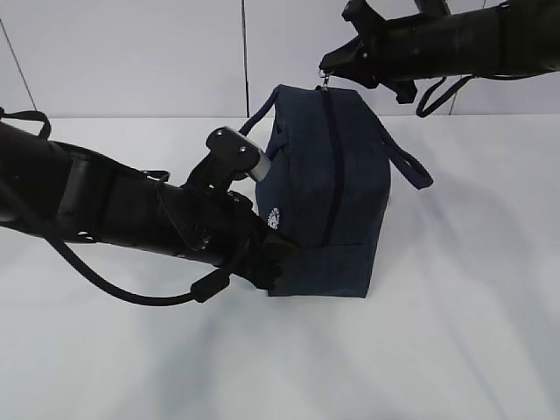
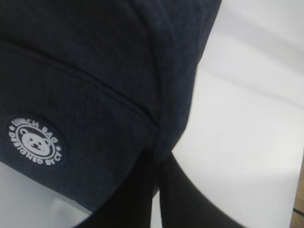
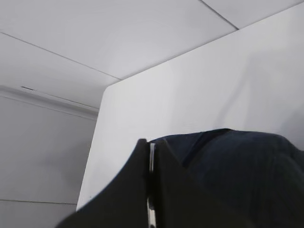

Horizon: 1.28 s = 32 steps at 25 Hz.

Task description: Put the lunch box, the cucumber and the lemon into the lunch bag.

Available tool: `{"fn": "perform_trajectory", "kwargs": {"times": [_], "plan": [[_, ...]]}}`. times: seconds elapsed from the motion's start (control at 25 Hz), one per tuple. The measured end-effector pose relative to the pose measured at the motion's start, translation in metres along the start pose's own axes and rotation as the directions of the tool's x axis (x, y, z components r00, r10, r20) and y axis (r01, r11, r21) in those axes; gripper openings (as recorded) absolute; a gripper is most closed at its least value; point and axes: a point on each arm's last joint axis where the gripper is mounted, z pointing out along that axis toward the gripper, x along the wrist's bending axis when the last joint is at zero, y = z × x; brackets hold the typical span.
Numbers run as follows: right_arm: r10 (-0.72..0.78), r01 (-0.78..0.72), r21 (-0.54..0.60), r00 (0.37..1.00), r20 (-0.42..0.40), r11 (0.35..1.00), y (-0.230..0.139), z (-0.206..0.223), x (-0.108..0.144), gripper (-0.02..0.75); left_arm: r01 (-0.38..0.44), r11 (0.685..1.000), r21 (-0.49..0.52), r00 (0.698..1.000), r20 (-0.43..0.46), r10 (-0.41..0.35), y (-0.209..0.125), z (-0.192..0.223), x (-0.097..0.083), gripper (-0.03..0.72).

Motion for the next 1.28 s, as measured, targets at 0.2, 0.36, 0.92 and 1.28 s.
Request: {"fn": "perform_trajectory", "kwargs": {"times": [0.2,0.36,0.92,1.28], "plan": [[-0.023,0.023,0.002,1.0,-0.004,1.0,0.01,0.014,-0.007,0.001,-0.002,1.0,0.003,1.0,-0.005,0.002,0.0,0.0,0.0,-0.009],[-0.034,0.034,-0.004,0.999,-0.01,0.999,0.017,0.029,-0.014,0.001,-0.003,1.0,0.007,1.0,-0.013,0.003,-0.001,0.0,0.001,-0.009],[-0.028,0.028,0.047,1.0,-0.011,0.998,0.035,0.061,-0.056,0.001,0.01,0.999,0.038,1.0,-0.029,-0.009,-0.01,0.0,0.002,-0.009],[-0.094,0.089,0.105,0.995,0.046,0.991,0.035,0.061,-0.075,0.001,0.012,0.999,0.05,0.998,-0.062,-0.009,-0.011,-0.001,0.005,-0.009]]}}
